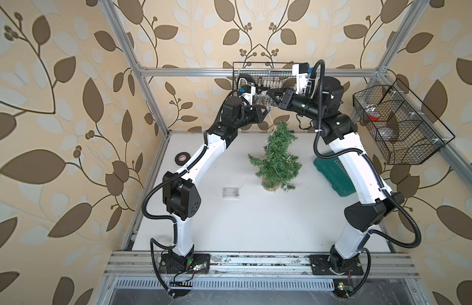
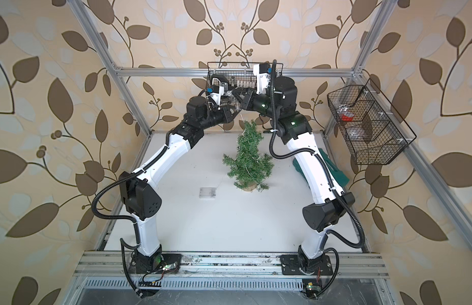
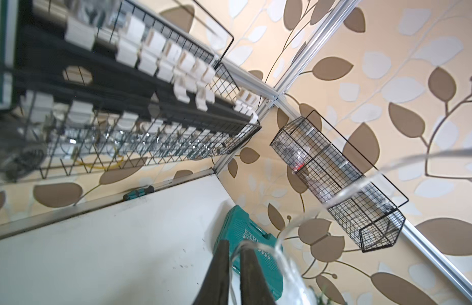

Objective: Remove string lights from the small christmas tree
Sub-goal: Remove the light string from the Christmas tree.

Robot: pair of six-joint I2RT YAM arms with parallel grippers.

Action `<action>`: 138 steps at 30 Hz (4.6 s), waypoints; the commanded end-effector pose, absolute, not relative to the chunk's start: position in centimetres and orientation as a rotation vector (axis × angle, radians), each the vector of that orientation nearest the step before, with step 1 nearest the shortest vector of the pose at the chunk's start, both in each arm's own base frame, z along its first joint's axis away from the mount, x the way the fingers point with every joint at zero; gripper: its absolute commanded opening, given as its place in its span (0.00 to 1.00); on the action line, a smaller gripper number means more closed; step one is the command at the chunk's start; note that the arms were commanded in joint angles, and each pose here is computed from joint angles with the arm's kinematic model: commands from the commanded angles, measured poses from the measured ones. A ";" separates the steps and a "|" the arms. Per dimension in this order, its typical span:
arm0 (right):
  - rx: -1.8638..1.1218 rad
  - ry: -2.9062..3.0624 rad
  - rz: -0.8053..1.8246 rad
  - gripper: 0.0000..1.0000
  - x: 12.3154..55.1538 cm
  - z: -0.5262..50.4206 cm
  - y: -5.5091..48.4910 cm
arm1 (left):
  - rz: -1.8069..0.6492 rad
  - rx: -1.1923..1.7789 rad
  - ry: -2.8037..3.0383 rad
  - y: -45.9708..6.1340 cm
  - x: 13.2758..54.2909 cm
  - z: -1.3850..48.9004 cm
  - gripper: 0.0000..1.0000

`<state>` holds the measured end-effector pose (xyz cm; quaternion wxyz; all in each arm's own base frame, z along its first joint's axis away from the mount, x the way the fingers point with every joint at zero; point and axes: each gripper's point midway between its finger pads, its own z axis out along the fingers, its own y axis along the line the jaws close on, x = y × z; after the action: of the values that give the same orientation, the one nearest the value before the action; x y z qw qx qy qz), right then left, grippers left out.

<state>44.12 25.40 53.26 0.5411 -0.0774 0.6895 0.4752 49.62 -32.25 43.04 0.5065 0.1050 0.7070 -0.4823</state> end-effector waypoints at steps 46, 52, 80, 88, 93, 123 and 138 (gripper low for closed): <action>-0.103 1.709 0.961 0.29 36.0 51.7 18.8 | -0.674 -0.069 1.717 -13.5 34.4 51.6 0.00; -0.054 1.817 0.916 0.35 33.2 48.0 17.3 | -0.692 -0.126 1.806 -12.2 30.9 48.9 0.00; 0.061 2.074 1.139 0.45 22.3 34.3 18.6 | -0.813 -0.236 1.987 -10.9 23.2 51.7 0.00; 0.037 2.111 1.203 0.60 20.9 33.7 27.5 | -0.897 -0.278 2.051 -11.3 21.2 48.4 0.00; 0.214 2.107 1.174 0.62 22.2 32.5 30.2 | -0.900 -0.268 2.068 -11.3 20.6 48.2 0.00; 0.532 2.094 0.917 0.63 31.6 28.6 37.3 | -0.836 -0.263 2.099 -10.6 20.4 45.8 0.00; 0.505 2.072 0.860 0.12 31.8 29.0 35.8 | -0.803 -0.261 2.087 -10.3 20.8 45.7 0.00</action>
<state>31.84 36.77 27.77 0.3938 0.1996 0.8283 0.3450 20.34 -10.51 44.89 0.4069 -0.1104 0.8469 -0.3241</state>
